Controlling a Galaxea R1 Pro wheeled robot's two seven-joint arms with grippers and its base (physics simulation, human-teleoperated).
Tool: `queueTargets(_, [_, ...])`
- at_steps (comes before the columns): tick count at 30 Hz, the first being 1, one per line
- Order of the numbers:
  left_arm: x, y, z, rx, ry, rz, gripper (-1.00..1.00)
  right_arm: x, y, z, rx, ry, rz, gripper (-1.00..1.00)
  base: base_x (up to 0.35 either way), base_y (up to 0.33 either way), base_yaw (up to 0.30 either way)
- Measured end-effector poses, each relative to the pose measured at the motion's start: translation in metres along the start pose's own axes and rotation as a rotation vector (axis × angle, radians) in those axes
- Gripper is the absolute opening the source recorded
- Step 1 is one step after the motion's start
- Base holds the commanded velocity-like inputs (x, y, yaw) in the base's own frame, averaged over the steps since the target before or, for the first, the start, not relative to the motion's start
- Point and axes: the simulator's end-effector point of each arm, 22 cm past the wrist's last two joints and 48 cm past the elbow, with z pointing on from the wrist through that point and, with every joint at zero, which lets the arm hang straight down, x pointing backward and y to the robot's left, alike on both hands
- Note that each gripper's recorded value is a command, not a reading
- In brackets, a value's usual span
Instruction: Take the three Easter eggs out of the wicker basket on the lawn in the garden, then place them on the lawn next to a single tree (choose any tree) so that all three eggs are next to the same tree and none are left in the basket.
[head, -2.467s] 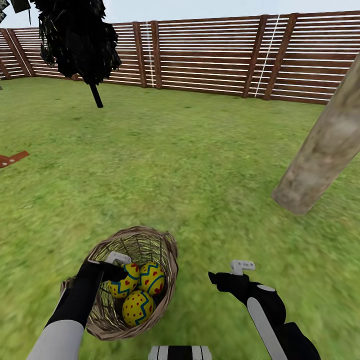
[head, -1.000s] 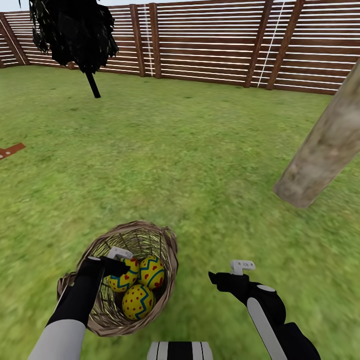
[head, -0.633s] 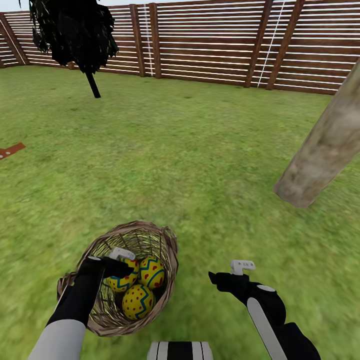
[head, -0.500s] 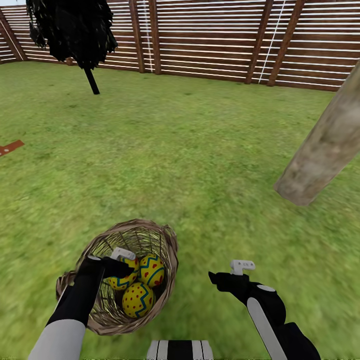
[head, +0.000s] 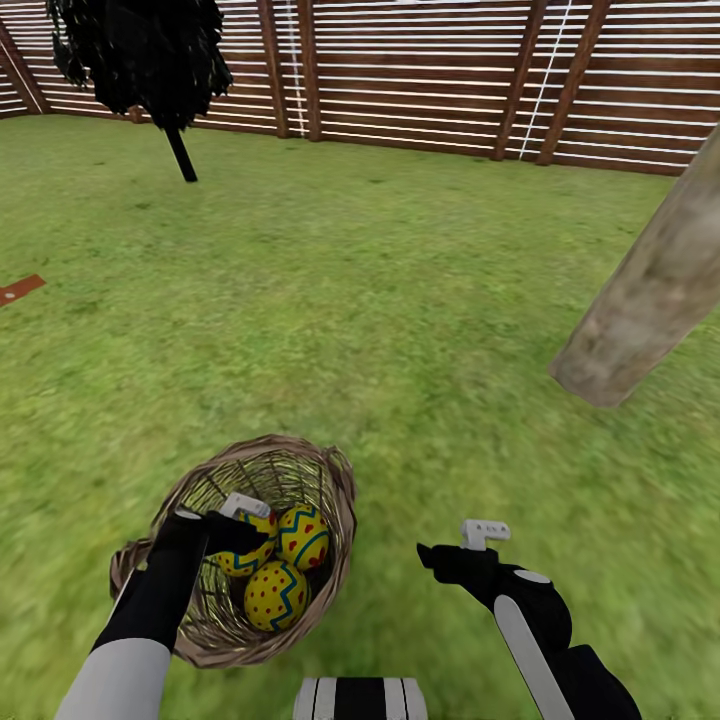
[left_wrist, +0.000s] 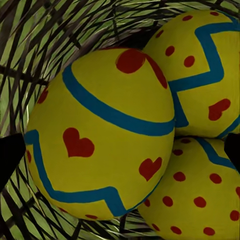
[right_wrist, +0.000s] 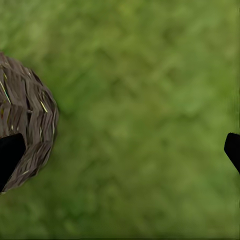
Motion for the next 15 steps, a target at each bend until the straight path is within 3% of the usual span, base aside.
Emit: queueTargets(15, [-0.013,0.008,-0.007,-0.023,-0.034,0.004,1.0,0.002,0.0,0.001,0.0,0.005,0.0,1.0,0.0,0.0,0.0])
